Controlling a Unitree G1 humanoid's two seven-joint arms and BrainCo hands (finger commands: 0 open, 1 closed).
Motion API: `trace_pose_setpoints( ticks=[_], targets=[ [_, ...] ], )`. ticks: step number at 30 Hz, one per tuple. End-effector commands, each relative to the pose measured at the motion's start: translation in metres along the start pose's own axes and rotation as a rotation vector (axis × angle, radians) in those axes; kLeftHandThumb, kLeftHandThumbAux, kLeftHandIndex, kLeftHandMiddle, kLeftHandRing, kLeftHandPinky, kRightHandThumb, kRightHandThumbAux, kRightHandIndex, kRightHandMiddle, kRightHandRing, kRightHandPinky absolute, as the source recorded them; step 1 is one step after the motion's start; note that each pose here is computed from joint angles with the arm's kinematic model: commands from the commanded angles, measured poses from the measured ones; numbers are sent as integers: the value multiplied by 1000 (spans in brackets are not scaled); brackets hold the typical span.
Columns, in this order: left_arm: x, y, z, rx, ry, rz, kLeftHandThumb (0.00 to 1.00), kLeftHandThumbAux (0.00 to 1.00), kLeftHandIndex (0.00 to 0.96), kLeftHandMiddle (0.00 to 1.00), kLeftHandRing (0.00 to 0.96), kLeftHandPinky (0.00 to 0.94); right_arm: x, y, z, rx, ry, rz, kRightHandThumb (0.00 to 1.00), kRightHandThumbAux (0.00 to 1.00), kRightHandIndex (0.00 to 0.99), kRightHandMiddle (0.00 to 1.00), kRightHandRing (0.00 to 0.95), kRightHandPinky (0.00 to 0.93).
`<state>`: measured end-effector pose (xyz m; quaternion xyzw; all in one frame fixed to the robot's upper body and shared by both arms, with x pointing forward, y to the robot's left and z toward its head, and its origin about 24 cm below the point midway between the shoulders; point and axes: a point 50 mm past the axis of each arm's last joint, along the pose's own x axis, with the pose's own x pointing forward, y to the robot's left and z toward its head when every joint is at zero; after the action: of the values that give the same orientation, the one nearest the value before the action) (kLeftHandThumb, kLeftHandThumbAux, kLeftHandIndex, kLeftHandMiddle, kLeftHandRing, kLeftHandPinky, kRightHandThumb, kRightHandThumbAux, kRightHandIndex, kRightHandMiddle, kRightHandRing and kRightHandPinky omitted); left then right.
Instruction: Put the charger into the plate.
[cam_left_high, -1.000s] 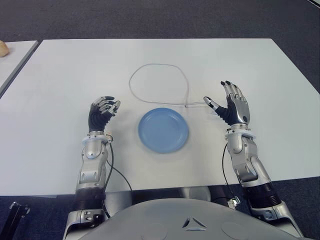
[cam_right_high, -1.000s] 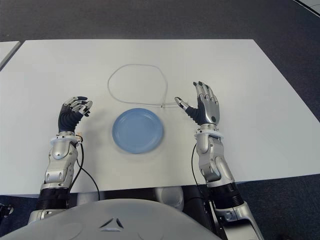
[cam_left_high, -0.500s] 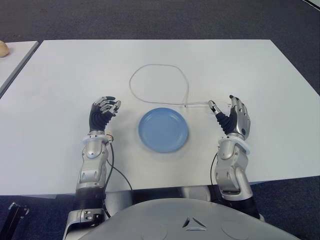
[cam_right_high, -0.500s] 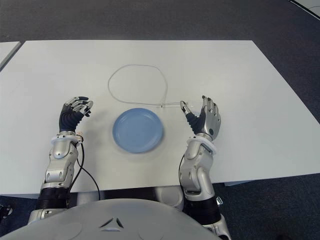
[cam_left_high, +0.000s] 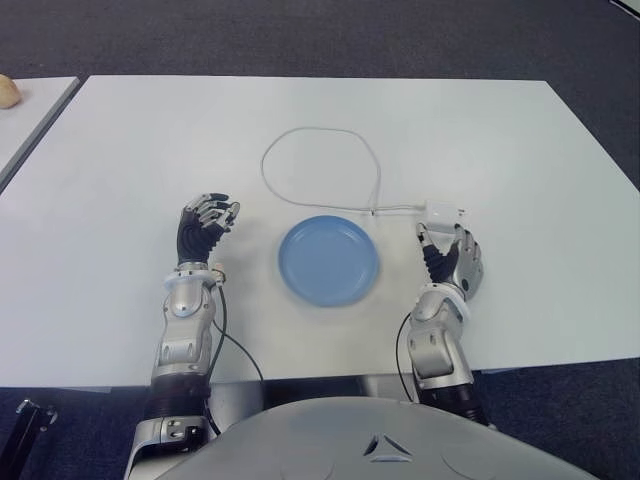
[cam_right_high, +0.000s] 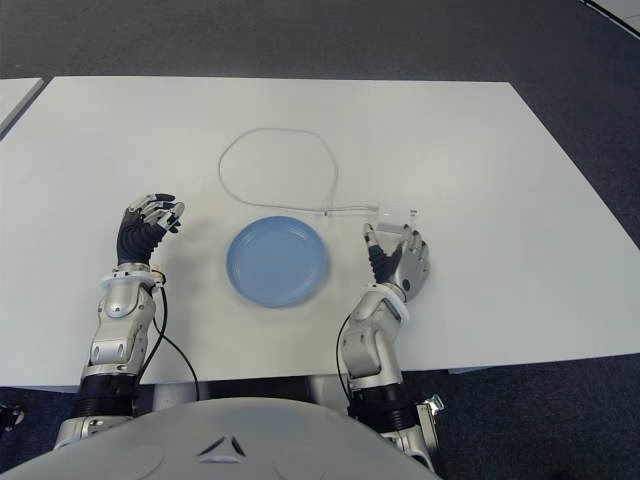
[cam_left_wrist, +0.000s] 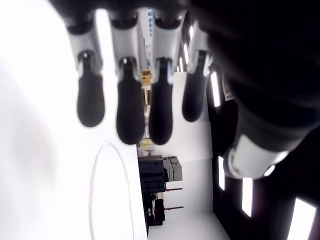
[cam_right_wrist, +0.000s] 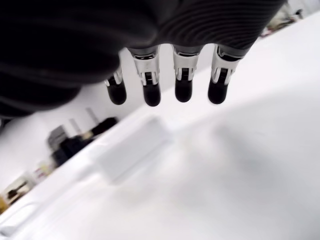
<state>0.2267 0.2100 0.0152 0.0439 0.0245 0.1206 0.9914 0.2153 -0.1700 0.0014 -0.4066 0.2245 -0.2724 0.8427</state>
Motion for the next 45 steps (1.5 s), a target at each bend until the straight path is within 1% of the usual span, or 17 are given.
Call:
trace_pose_setpoints(
  ticks=[1,4,8,13,20,29,37,45],
  targets=[
    [1,1,-5,-9,19,-10,834,678,402,504,609,589,19,24,-2,65,102,51,389,160,0,0,0,0],
    [1,0,-5,-15,17,-11,834,678,405,499,602,583,26,27,-2,42,144,37,350,166,0,0,0,0],
    [1,0,-5,-21,14,-12,834,678,407,493,594,578,29,29,0,21,186,26,321,173,0,0,0,0],
    [1,1,-7,-20,22,-13,834,678,409,492,595,582,34,31,10,9,245,36,313,177,0,0,0,0],
    [0,2,-7,-29,18,0,835,677,411,492,595,579,39,33,15,-16,305,51,327,181,0,0,0,0],
    [0,2,-7,-32,1,3,835,676,410,496,609,601,51,36,16,-45,333,46,340,187,0,0,0,0],
    [-1,3,-7,-24,0,6,836,676,413,498,616,604,56,36,17,-87,337,10,328,190,0,0,0,0],
    [-1,4,-8,-12,13,7,836,676,411,499,619,605,60,36,22,-82,342,10,354,192,0,0,0,0]
  ],
)
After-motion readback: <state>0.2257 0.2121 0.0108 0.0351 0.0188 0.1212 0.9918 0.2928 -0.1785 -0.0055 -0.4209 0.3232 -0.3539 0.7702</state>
